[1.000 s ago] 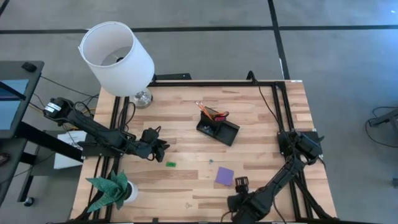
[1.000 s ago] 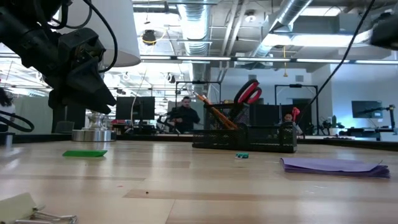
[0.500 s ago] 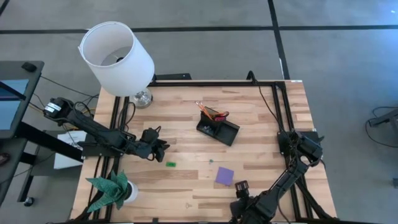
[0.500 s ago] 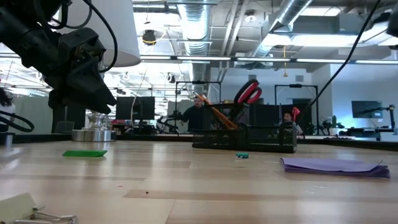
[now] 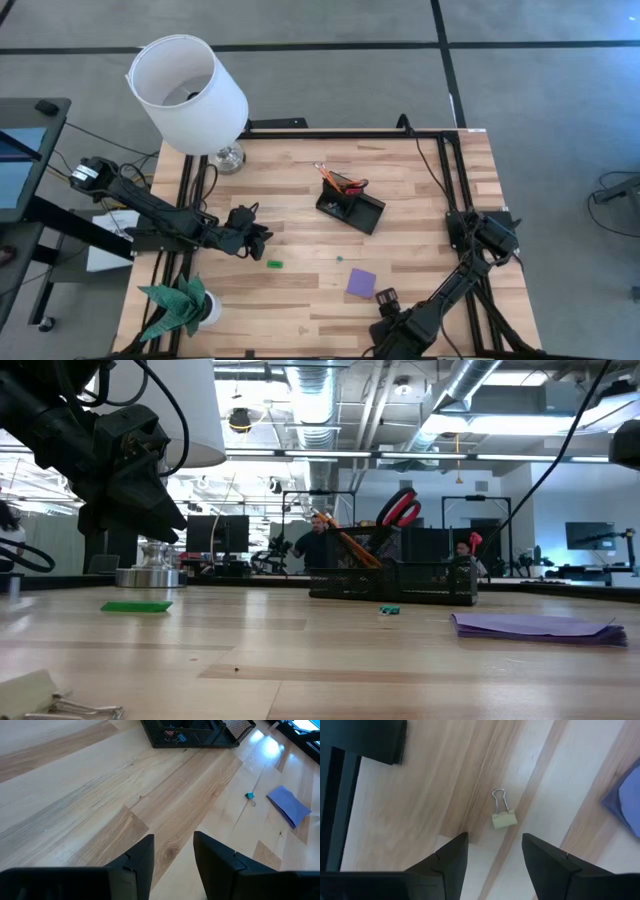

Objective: Pick and place office supplies into organizer
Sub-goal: Put the right yellow binder clip into the black desk organizer

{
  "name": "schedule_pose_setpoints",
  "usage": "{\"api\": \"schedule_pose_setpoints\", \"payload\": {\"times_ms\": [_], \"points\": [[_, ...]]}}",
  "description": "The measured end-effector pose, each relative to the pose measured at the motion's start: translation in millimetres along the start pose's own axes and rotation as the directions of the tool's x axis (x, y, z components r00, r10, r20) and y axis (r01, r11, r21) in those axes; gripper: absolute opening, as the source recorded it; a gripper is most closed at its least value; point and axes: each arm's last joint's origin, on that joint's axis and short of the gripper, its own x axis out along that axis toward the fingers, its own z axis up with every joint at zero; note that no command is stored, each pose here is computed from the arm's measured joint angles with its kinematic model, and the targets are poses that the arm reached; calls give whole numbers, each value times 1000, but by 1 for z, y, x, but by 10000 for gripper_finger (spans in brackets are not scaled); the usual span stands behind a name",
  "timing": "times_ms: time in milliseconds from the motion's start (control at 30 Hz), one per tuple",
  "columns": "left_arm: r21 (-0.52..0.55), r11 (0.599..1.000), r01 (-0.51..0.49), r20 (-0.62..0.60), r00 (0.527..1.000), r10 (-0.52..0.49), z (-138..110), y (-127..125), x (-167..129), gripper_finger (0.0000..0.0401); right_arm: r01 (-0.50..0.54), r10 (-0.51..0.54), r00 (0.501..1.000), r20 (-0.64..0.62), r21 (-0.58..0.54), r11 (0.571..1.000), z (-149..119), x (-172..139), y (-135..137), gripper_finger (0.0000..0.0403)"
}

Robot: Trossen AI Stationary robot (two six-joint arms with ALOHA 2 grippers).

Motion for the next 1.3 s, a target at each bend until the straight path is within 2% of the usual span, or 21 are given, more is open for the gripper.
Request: {"api": "schedule_pose_setpoints", "payload": {"times_ms": [233, 367, 600, 1067, 1300], "points": [[6, 1000, -1, 0, 1000, 1, 0, 0, 0, 128, -6, 6, 1000, 8, -16, 1000, 7, 0, -9, 183], [8, 1000, -1, 1, 1000, 1, 0, 0, 0, 128, -21, 23, 1000, 19, -86, 996, 11, 1, -16, 184], [11, 1000, -2, 1, 1000, 2, 0, 0, 0, 128, -128, 129, 992, -2, -150, 980, 17, 2, -24, 173], [26, 999, -21, -9, 1000, 21, -1, 2, 0, 128, -162, 163, 987, -6, -143, 976, 18, 5, -27, 134], [28, 999, -24, -12, 1000, 25, -1, 3, 0, 128, -203, 201, 979, -25, -103, 974, 13, 13, -32, 85]]}}
